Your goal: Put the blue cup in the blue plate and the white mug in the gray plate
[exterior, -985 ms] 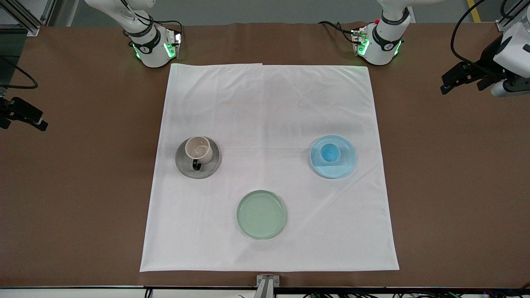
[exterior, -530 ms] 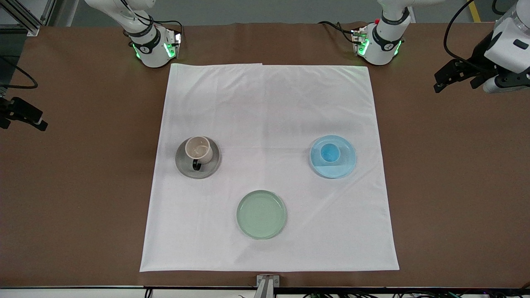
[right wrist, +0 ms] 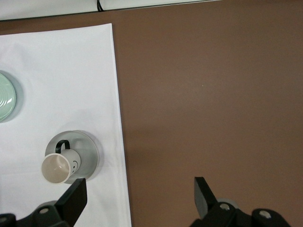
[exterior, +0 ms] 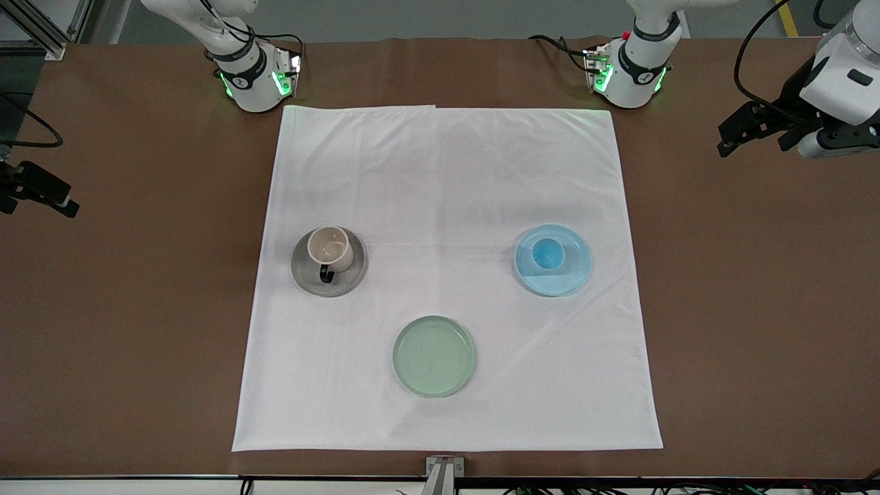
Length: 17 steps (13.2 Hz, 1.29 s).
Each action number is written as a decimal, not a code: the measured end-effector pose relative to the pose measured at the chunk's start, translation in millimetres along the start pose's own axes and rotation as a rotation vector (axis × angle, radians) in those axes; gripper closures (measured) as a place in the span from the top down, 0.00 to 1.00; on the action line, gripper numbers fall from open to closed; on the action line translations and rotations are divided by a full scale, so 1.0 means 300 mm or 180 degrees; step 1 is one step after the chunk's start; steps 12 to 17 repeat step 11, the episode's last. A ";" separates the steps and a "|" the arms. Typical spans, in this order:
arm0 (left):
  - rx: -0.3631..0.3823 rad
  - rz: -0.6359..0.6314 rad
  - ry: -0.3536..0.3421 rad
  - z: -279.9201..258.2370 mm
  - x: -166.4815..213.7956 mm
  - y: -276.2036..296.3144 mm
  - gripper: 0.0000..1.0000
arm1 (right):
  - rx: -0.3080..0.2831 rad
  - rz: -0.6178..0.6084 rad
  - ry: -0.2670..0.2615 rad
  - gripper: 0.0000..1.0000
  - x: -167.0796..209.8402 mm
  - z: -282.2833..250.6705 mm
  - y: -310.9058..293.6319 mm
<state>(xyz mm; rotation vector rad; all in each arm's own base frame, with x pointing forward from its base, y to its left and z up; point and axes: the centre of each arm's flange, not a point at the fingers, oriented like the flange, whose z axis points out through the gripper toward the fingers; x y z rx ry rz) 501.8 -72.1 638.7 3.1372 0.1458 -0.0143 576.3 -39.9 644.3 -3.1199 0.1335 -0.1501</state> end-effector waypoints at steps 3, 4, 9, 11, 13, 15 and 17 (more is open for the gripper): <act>-0.0006 -0.0005 0.0022 -0.010 0.005 -0.002 1.00 | 0.0000 0.0000 0.0000 1.00 0.000 0.000 0.000; -0.0008 -0.0006 0.0026 -0.012 0.007 -0.003 1.00 | 0.0000 0.0000 0.0000 1.00 0.000 0.000 0.000; -0.0001 0.0037 -0.0006 0.007 0.018 0.024 1.00 | -0.0001 0.0000 0.0000 1.00 0.000 0.000 0.000; 0.0000 0.0051 -0.0005 0.007 0.017 0.032 1.00 | -0.0001 0.0000 0.0000 1.00 0.000 0.000 0.000; 0.0000 0.0051 -0.0005 0.007 0.017 0.032 1.00 | -0.0001 0.0000 0.0000 1.00 0.000 0.000 0.000; 0.0000 0.0051 -0.0005 0.007 0.017 0.032 1.00 | -0.0001 0.0000 0.0000 1.00 0.000 0.000 0.000; 0.0000 0.0051 -0.0005 0.007 0.017 0.032 1.00 | -0.0001 0.0000 0.0000 1.00 0.000 0.000 0.000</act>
